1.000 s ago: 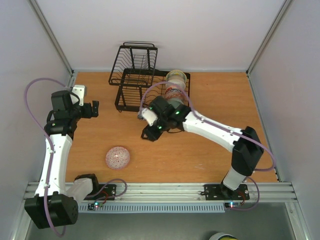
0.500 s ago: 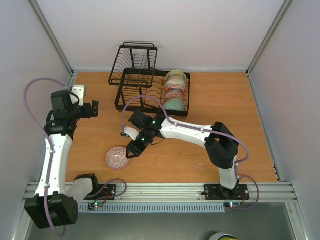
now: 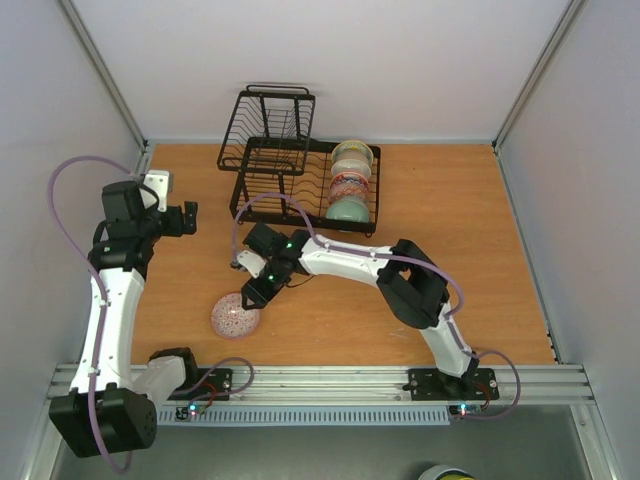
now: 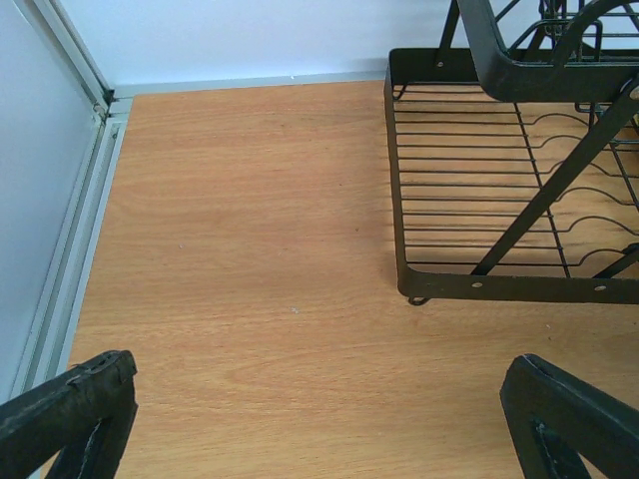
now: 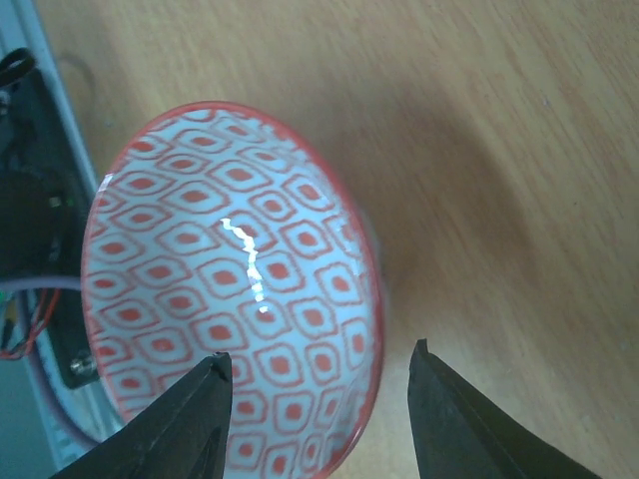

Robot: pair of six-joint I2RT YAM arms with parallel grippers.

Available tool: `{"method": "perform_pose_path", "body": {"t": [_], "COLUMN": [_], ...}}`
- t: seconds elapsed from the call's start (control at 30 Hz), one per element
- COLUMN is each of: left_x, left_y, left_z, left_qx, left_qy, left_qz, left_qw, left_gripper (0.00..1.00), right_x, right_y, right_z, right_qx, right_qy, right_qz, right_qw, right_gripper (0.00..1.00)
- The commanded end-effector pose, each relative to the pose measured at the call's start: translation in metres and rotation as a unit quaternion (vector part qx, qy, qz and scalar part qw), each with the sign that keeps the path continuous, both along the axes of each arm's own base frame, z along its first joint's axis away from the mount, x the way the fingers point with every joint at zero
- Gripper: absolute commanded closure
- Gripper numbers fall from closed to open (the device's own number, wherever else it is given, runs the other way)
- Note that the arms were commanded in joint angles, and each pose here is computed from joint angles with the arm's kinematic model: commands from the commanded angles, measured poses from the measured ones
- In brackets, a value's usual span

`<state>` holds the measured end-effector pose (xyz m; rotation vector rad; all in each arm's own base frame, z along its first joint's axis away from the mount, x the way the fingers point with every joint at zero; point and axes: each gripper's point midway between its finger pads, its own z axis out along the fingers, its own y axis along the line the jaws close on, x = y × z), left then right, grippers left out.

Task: Load the bowls into the dish rack

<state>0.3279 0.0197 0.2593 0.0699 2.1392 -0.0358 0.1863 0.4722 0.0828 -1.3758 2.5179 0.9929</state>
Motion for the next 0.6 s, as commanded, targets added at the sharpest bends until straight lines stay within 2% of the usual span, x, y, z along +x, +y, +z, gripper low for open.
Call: {"method": "perform_pose_path", "body": {"t": [0.0,0.07,0.1,0.2,0.23,0.4,0.57], "left_x": [0.002,0.002,0.002,0.003,0.002,0.002,0.002], "left_y": [0.0,0.0,0.0,0.0,0.0,0.0,-0.001], "left_z": [0.018,0.018,0.017,0.017,0.017,0.018,0.019], "left_qx": [-0.001,-0.001,-0.001,-0.001,-0.001,0.0,-0.001], "left_qy": [-0.024,-0.025,-0.024,-0.024,-0.025,-0.026,-0.026], "left_qz": [-0.002,-0.002,-0.002,-0.002,-0.002,-0.003,-0.003], "left_qw": [1.0,1.0,1.0,1.0,1.0,1.0,1.0], "left_gripper": [0.01,0.01,0.01,0.01,0.01,0.0,0.01], "right_x": [0.008,0.007,0.006,0.003,0.002,0.002,0.02], "right_y": [0.008,0.007,0.007,0.007,0.007,0.001,-0.02], "right_z": [-0.018,-0.024,-0.026,-0.028,-0.027,-0.013,0.027], "right_qx": [-0.013,-0.017,-0.018,-0.016,-0.015,-0.019,-0.025], "right_qy": [-0.011,-0.007,-0.004,0.005,0.007,-0.019,-0.107], "right_qz": [-0.007,-0.006,-0.005,-0.001,0.001,0.002,-0.024], "right_qw": [1.0,1.0,1.0,1.0,1.0,1.0,0.994], "right_gripper": [0.52,0.54,0.59,0.89,0.96,0.99,0.99]}}
